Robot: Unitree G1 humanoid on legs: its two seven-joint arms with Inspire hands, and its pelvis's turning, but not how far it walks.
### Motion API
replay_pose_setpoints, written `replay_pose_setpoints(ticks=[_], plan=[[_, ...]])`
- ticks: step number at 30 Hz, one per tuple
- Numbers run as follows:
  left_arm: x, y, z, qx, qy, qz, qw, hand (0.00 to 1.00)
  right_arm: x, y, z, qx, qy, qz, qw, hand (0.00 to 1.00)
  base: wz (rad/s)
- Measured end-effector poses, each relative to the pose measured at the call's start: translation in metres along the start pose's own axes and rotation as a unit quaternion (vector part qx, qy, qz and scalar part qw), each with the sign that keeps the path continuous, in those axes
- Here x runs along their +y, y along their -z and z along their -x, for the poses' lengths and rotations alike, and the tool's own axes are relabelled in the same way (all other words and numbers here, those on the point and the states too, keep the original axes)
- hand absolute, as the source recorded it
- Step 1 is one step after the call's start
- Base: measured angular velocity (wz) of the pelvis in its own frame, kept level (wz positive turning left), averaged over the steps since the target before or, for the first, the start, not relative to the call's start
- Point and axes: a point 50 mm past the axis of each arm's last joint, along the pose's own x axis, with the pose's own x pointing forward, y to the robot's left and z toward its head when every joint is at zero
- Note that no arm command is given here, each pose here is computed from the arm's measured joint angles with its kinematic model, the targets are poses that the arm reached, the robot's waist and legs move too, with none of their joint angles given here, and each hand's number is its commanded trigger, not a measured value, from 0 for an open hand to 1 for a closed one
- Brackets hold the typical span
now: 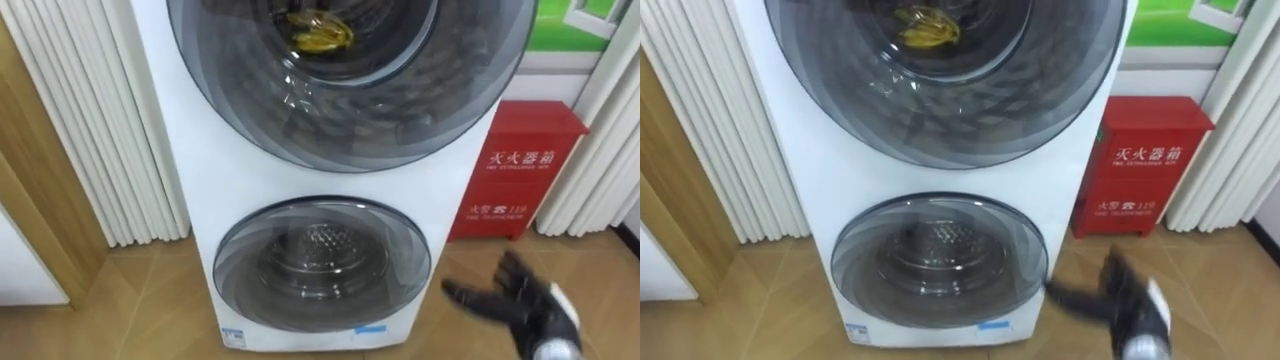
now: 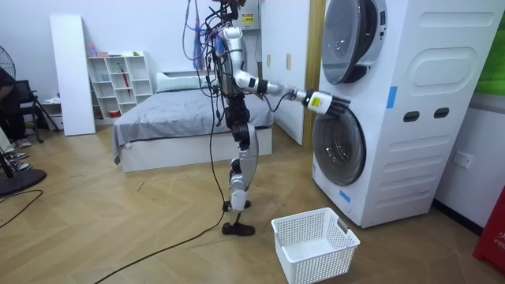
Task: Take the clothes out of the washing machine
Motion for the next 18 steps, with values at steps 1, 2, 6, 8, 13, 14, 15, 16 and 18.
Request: replay_pose_setpoints(ticks=[1, 2, 6, 8, 13, 14, 15, 16, 18], plan=[[0.000, 0.001, 0.000, 0.002, 0.002, -0.007, 1.000, 0.00, 0.001, -0.008, -0.004, -0.014, 0.005, 0.004, 1.000, 0.00, 0.04], [-0.001, 0.004, 0.000, 0.007, 0.007, -0.012, 1.000, 0.00, 0.004, -0.017, -0.008, -0.028, 0.009, 0.011, 0.999, 0.00, 0.00], [0.000, 0.003, 0.000, 0.007, 0.008, -0.024, 1.000, 0.00, 0.013, -0.049, -0.020, -0.080, 0.015, 0.020, 0.996, 0.00, 0.00], [0.001, 0.002, 0.000, 0.005, 0.007, -0.024, 1.000, 0.00, 0.015, -0.069, -0.025, -0.109, 0.023, 0.017, 0.994, 0.00, 0.00], [0.005, -0.003, 0.000, -0.008, -0.004, -0.040, 0.999, 0.00, 0.013, -0.097, -0.028, -0.152, 0.046, 0.019, 0.987, 0.00, 0.09], [0.006, -0.007, 0.000, -0.013, -0.005, -0.050, 0.999, 0.00, 0.016, -0.106, -0.030, -0.163, 0.046, 0.014, 0.985, 0.00, 0.05], [0.006, -0.009, -0.001, -0.015, -0.006, -0.054, 0.998, 0.00, 0.017, -0.109, -0.030, -0.168, 0.045, 0.011, 0.985, 0.00, 0.00], [0.007, -0.009, -0.001, -0.016, -0.008, -0.061, 0.998, 0.00, 0.018, -0.115, -0.031, -0.175, 0.043, 0.007, 0.984, 0.00, 0.05], [0.008, -0.014, -0.001, -0.023, -0.010, -0.070, 0.997, 0.00, 0.017, -0.120, -0.032, -0.180, 0.043, 0.005, 0.983, 0.00, 0.08]])
